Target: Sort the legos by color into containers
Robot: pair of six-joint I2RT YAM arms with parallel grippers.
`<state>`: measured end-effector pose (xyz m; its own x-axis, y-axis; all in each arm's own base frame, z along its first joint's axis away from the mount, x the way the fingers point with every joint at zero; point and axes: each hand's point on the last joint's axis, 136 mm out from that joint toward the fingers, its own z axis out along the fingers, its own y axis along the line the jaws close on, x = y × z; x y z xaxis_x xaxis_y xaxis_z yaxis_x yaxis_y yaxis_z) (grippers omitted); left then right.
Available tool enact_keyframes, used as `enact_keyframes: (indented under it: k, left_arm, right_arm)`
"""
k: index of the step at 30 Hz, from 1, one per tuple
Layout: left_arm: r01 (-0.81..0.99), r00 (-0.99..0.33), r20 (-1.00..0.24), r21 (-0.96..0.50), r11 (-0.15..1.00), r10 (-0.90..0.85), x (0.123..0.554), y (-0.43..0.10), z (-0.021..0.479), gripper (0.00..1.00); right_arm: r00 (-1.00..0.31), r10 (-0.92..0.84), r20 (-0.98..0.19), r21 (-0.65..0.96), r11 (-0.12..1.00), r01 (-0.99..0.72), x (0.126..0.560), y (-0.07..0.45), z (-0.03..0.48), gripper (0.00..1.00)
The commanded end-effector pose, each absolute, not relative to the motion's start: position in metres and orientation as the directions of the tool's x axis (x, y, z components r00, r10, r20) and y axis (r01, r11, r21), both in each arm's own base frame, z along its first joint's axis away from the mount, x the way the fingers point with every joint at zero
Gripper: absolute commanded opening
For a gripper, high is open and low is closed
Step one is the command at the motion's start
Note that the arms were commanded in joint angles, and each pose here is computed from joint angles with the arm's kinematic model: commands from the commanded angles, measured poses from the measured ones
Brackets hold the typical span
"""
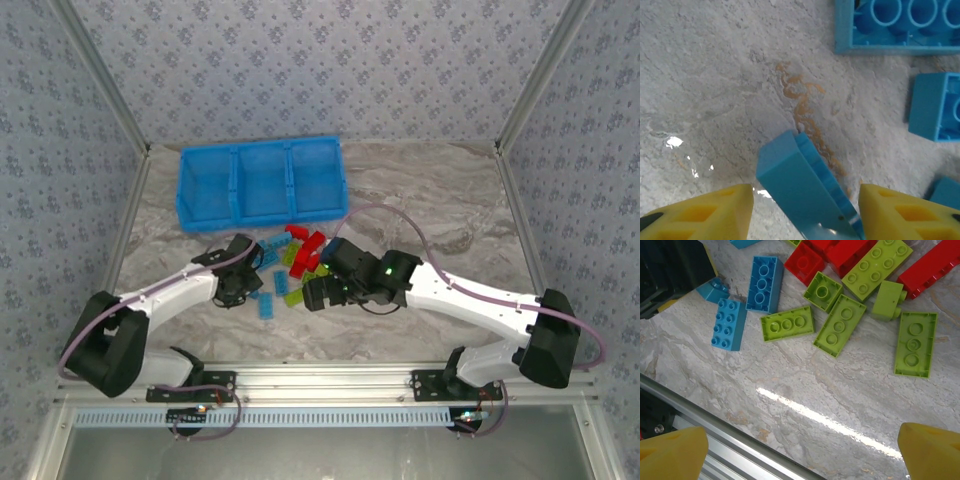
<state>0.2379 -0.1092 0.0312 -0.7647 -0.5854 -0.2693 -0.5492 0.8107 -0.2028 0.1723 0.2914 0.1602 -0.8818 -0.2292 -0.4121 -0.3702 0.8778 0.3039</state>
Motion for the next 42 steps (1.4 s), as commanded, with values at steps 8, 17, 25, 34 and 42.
enact_keyframes:
  k: [8,17,25,34,42]
  left_arm:
    - [-0.568,-0.73,-0.291,-0.246,0.786,-0.618,0.235,-0.101,0.042,0.21]
    - [-0.385,-0.501,-0.67,-0.394,0.834,-0.548,0.29,-0.065,0.198,0.09]
    - [-0.418,-0.48,-0.737,-0.285,0.863,-0.476,0.398,-0.02,0.212,0.09]
    - [-0.402,-0.624,-0.686,-0.128,0.907,-0.374,0.492,-0.014,0.162,0.2]
    - [-0.379,-0.606,-0.678,-0.214,0.9,-0.416,0.473,-0.017,0.192,0.47]
  right_arm:
    - [-0.819,-0.23,-0.526,0.352,0.818,-0.455,0.169,0.312,0.2,1.0]
    - [-0.753,-0.118,-0.648,0.35,0.831,-0.432,0.179,0.285,0.23,1.0]
    - [-0.773,-0.104,-0.625,0.354,0.845,-0.4,0.176,0.276,0.219,1.0]
    - [-0.785,-0.078,-0.614,0.353,0.863,-0.362,0.172,0.259,0.216,1.0]
    - [-0.774,-0.02,-0.633,0.34,0.891,-0.301,0.176,0.238,0.211,1.0]
